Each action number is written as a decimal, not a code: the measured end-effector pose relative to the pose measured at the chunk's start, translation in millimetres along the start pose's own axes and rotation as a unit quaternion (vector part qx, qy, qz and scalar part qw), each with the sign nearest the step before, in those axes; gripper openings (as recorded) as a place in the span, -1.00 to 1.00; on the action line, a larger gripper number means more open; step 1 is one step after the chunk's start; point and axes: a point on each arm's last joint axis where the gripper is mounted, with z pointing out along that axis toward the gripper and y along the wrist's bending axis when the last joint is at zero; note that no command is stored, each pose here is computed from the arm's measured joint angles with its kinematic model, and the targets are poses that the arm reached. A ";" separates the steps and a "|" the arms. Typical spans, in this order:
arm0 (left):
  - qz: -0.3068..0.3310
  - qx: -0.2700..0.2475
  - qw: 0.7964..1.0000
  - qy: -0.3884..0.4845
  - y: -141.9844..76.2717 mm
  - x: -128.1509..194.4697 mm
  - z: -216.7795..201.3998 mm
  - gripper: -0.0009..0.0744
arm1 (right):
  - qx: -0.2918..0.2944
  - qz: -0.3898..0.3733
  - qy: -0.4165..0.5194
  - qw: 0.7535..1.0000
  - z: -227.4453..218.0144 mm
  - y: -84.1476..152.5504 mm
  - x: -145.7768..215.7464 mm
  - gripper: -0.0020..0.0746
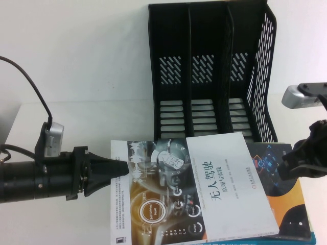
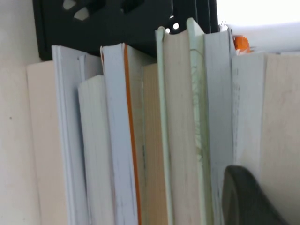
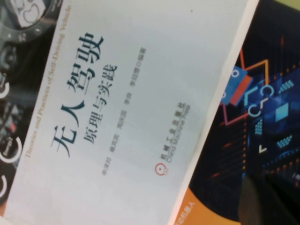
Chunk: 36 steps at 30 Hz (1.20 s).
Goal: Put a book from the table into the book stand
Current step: Pick up the book with your left arm, then place the book on the book shelf
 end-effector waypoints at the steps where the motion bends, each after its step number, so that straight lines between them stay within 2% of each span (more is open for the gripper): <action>1: 0.000 0.000 1.000 0.000 0.0 0.0 0.0 -0.71 | 0.000 0.000 0.000 1.000 0.0 0.0 0.0 -0.95; 8: 0.002 0.001 1.000 -0.002 -3.5 0.2 -1.3 -0.71 | 0.000 0.000 0.000 1.000 0.0 0.0 0.0 -0.95; 13: 0.034 0.006 0.999 -0.012 -25.0 -1.6 -8.4 -0.71 | 0.000 0.000 0.000 1.000 0.0 0.0 0.0 -0.95; 17: 0.078 0.013 0.997 -0.024 -58.6 -12.2 -17.7 -0.71 | 0.000 0.000 0.000 1.000 0.0 0.0 0.0 -0.95; 24: 0.162 0.027 0.985 -0.048 -133.8 -46.8 -35.9 -0.71 | 0.000 0.000 0.000 1.000 0.0 0.0 0.0 -0.95; 29: 0.238 0.000 0.969 -0.063 -185.2 -66.5 -50.1 -0.71 | 0.000 0.000 -0.001 1.000 0.0 -0.1 -0.2 -0.95; 32: 0.269 -0.022 0.960 -0.072 -206.1 -72.7 -49.3 -0.71 | 0.000 0.001 -0.001 1.000 0.0 0.1 -0.2 -0.95; 36: 0.292 -0.031 0.952 -0.082 -220.7 -83.8 -32.0 -0.71 | -0.004 0.005 -0.008 1.000 0.0 0.7 -1.4 -0.95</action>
